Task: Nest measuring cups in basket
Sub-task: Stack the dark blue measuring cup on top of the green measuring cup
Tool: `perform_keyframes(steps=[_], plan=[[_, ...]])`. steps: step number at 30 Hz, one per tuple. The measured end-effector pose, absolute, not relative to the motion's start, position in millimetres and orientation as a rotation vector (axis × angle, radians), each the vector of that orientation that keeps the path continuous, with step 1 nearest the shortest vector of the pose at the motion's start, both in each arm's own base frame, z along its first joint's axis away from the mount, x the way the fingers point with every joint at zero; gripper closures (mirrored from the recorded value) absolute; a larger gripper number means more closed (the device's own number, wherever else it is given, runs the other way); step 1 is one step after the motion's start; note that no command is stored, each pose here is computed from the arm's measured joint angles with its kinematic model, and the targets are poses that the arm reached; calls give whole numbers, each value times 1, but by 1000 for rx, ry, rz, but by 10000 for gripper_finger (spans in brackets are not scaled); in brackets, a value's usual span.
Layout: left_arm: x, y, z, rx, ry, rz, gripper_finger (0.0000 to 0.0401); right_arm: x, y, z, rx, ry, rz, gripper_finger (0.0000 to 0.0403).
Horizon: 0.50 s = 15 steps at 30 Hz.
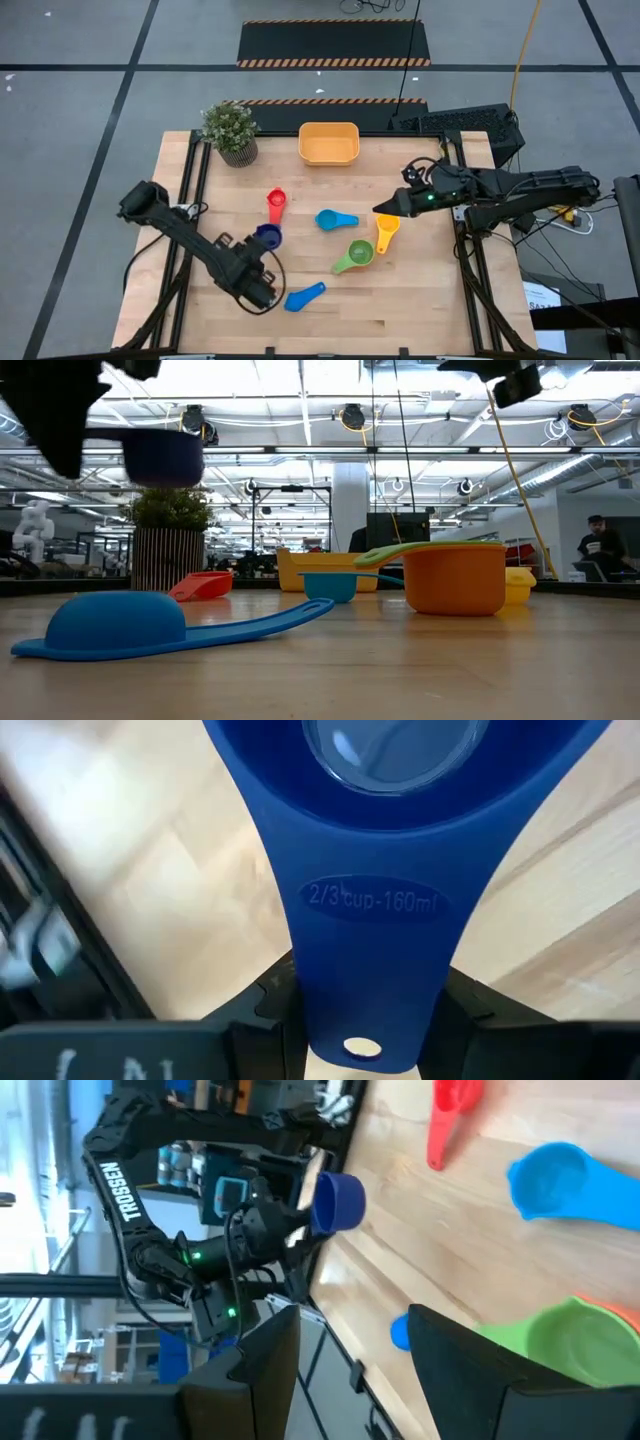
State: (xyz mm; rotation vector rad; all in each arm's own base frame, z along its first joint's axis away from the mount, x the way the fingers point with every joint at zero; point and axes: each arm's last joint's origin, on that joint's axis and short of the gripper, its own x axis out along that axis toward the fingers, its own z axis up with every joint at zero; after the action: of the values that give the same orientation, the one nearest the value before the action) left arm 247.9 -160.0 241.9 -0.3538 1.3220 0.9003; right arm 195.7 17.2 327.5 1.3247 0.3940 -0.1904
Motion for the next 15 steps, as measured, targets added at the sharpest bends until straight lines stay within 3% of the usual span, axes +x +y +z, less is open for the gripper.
perform_keyframes(steps=[15], plan=[[267,-122,259,-42,1289,662,272,214,27,330,1496,319,-149,222]])
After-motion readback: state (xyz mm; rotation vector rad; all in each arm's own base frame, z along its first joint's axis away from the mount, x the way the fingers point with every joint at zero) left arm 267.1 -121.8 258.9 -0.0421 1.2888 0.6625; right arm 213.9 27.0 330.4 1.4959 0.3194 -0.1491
